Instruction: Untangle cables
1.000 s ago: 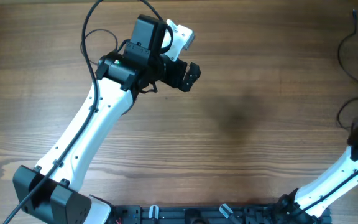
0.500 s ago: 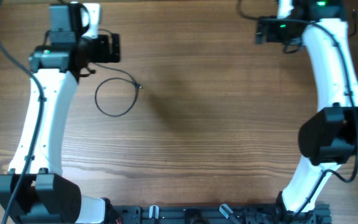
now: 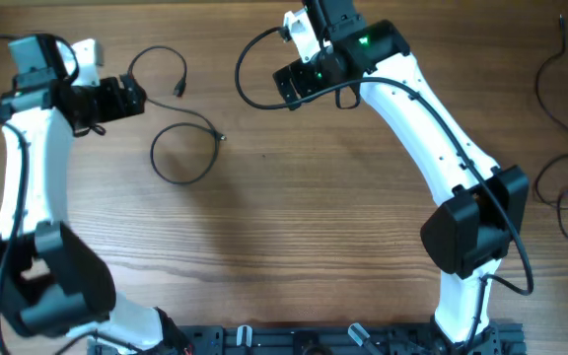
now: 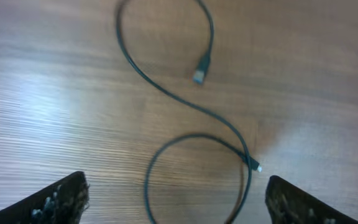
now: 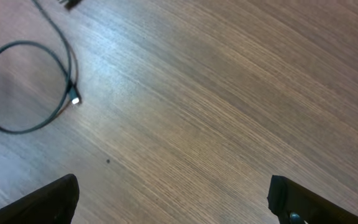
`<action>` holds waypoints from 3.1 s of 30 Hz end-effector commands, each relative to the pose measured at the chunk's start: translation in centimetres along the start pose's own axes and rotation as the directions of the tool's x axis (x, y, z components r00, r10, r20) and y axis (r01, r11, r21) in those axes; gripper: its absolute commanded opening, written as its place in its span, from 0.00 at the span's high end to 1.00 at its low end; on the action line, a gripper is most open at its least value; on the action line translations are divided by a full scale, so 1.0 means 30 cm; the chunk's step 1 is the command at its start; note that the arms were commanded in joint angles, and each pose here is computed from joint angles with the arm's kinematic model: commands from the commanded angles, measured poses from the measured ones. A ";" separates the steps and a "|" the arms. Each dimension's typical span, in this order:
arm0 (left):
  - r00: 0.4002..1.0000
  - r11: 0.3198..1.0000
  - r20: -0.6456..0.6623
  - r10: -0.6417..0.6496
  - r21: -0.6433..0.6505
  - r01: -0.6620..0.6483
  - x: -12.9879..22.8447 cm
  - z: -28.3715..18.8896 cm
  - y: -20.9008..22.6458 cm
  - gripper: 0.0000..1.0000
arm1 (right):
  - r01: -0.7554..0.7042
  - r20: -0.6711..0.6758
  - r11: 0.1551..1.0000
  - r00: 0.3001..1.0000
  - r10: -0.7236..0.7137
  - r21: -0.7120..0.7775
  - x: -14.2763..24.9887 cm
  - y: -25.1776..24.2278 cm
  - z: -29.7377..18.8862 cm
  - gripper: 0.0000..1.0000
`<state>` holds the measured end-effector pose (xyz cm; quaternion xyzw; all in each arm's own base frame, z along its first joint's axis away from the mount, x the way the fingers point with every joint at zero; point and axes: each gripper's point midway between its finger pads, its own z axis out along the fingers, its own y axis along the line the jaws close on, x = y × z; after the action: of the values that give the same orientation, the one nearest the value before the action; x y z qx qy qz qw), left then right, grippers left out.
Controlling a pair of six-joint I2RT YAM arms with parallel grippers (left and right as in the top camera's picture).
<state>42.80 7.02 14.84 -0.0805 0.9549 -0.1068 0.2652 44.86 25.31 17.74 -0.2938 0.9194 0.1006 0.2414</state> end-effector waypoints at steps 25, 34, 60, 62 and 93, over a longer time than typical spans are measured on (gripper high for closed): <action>0.940 0.975 -0.279 0.198 0.155 -0.159 0.306 0.546 -0.361 0.39 | -0.154 -0.141 0.976 0.974 0.176 0.152 0.210 -0.318 0.096 0.01; 0.931 0.978 -0.303 0.205 0.101 -0.183 0.325 0.543 -0.351 0.42 | -0.160 -0.133 0.974 0.974 0.182 0.160 0.207 -0.330 0.095 0.00; 0.861 0.859 -0.208 0.465 0.342 -0.381 0.478 0.512 -0.865 0.61 | -0.435 -0.047 0.808 0.870 0.492 0.396 0.343 -0.688 -0.029 0.00; 0.834 0.817 -0.175 0.523 0.381 -0.432 0.528 0.500 -0.966 0.59 | -0.475 -0.043 0.774 0.841 0.540 0.419 0.397 -0.762 -0.061 0.00; 0.997 0.998 -0.027 0.067 0.000 -0.067 0.022 0.337 -0.258 0.16 | -0.209 -0.228 0.971 0.957 0.179 -0.115 0.322 -0.299 0.016 0.00</action>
<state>48.06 -5.36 5.75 -0.0194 0.9654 -0.1088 0.2362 44.65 10.43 11.58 -0.1643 0.9728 0.1214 0.1095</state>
